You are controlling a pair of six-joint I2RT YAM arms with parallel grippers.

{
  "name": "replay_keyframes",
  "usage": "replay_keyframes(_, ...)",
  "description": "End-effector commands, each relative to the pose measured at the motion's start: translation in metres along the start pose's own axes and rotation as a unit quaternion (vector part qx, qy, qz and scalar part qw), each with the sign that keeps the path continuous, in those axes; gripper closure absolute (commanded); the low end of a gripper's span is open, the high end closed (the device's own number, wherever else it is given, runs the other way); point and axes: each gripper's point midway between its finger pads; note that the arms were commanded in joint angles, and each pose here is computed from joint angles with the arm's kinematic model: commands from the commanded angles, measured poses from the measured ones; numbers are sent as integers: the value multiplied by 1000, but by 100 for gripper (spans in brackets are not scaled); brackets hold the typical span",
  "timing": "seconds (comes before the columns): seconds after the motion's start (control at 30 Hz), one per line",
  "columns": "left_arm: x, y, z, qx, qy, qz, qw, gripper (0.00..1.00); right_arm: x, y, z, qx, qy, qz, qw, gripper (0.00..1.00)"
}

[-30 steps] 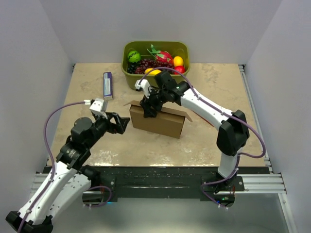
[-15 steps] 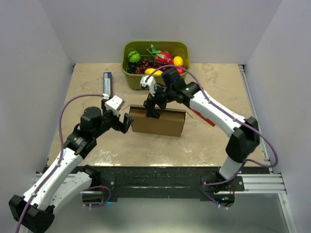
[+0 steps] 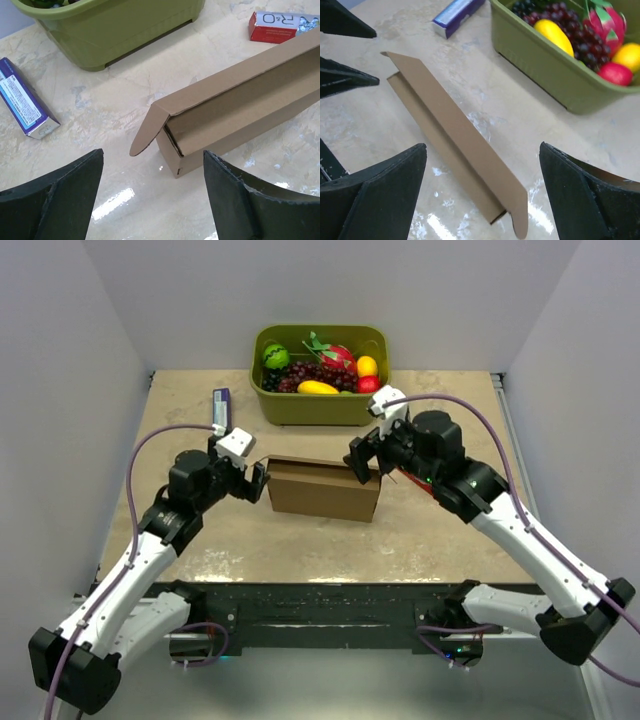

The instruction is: Fold the paper box

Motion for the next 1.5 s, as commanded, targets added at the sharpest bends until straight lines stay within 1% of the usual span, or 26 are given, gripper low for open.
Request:
replay_keyframes(0.0, 12, 11, -4, 9, -24, -10, 1000, 19, -30, -35, 17, -108, 18, -61, 992, 5)
replay_keyframes(0.1, 13, 16, -5, 14, -28, -2, 1000, 24, -44, -42, 21, -128, 32, -70, 989, 7)
replay_keyframes(0.23, 13, 21, -6, 15, -35, 7, 999, 27, -61, -47, 18, -139, 49, -76, 986, 9)
replay_keyframes(0.37, 11, 16, -11, -4, -33, 12, 999, 31, -69, -51, 16, -147, 63, -75, 984, 15)
replay_keyframes(0.57, 7, 12, -18, -18, -31, 18, 999, 32, -81, -62, 16, -177, 74, -74, 979, 19)
replay_keyframes(0.8, 6, 13, -23, -16, -31, 22, 999, 38, -95, -71, 15, -202, 93, -73, 972, 27)
replay_keyframes(0.9, 4, 10, -26, -26, -30, 25, 999, 42, -99, -72, 15, -205, 102, -73, 971, 36)
replay_keyframes(0.93, 5, 9, -26, -29, -30, 26, 999, 44, -101, -72, 14, -206, 106, -73, 970, 41)
replay_keyframes(1.03, 6, 8, -27, -31, -32, 27, 999, 53, -103, -73, 15, -208, 110, -73, 969, 50)
replay_keyframes(1.07, 6, 8, -27, -32, -33, 26, 999, 57, -103, -73, 15, -209, 111, -73, 969, 55)
replay_keyframes(1.13, 9, 6, -28, -38, -40, 27, 998, 58, -102, -72, 15, -207, 109, -73, 969, 60)
replay_keyframes(1.2, 9, 5, -30, -44, -38, 30, 998, 62, -104, -72, 15, -207, 115, -73, 969, 63)
replay_keyframes(1.23, 9, 3, -30, -48, -38, 31, 998, 65, -104, -72, 16, -207, 117, -73, 969, 65)
replay_keyframes(1.27, 10, 4, -30, -48, -40, 30, 998, 70, -105, -73, 17, -209, 118, -73, 968, 67)
replay_keyframes(1.33, 12, 4, -29, -48, -44, 29, 997, 73, -107, -73, 17, -210, 120, -72, 968, 73)
replay_keyframes(1.37, 12, 3, -29, -49, -45, 29, 997, 76, -106, -73, 17, -210, 120, -73, 968, 74)
replay_keyframes(1.4, 13, 3, -29, -50, -47, 28, 997, 78, -105, -72, 17, -209, 120, -72, 968, 79)
replay_keyframes(1.47, 15, -1, -30, -62, -51, 28, 996, 82, -103, -71, 17, -205, 119, -73, 969, 81)
Point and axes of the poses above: each gripper's point midway between its finger pads, its own z axis back along the fingers, its own y axis along the line the jaws close on, x = y × z, and after that the axes turned 15 degrees about -z, right-handed
